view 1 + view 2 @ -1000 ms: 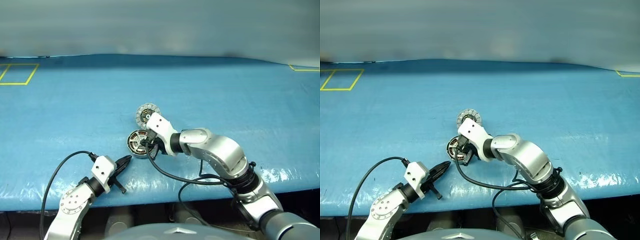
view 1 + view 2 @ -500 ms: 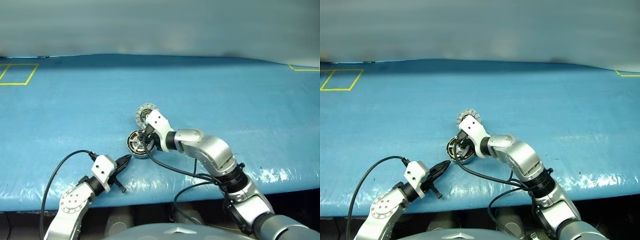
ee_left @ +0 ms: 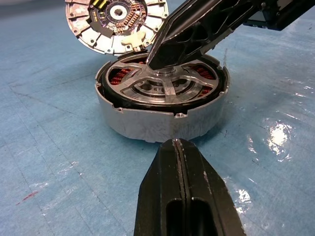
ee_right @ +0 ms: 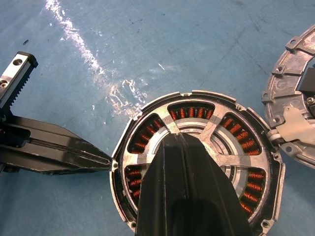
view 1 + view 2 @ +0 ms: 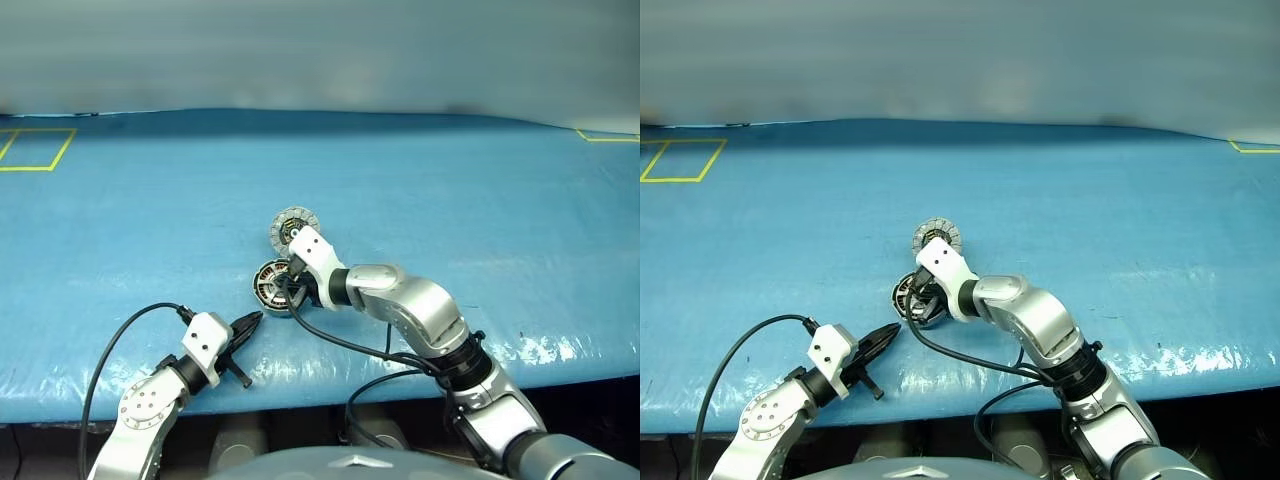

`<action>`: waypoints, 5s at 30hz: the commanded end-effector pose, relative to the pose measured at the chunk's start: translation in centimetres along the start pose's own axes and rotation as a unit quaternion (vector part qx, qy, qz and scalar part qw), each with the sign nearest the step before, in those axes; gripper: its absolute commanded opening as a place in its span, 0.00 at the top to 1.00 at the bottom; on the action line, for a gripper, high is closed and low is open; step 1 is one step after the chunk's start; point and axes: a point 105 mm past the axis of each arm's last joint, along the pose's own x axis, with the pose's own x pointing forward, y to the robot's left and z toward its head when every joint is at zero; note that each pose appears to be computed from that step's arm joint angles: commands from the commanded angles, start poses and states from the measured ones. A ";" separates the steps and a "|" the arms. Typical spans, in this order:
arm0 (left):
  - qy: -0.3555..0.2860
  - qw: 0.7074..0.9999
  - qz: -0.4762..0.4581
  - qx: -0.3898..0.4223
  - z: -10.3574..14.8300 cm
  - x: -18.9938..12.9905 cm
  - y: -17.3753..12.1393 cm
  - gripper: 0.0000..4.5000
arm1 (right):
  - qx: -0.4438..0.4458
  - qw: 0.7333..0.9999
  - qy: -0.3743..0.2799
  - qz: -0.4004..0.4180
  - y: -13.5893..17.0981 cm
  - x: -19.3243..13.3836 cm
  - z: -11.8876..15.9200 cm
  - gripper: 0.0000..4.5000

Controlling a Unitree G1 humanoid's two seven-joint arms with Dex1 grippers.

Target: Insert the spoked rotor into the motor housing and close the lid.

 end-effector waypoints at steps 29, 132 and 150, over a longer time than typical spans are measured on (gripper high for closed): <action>-0.047 0.998 0.030 0.007 1.4 0.2 0.0 1.00 | -0.189 0.943 -0.165 -0.217 -13.1 -4.5 8.5 1.00; -0.050 0.997 0.052 -0.002 0.8 -0.8 0.0 1.00 | -0.075 0.993 -0.085 -0.035 0.4 -0.7 0.3 0.33; -0.051 0.997 0.051 -0.007 0.9 -0.7 -0.2 1.00 | -0.046 0.996 -0.075 -0.032 0.4 -0.4 0.3 0.33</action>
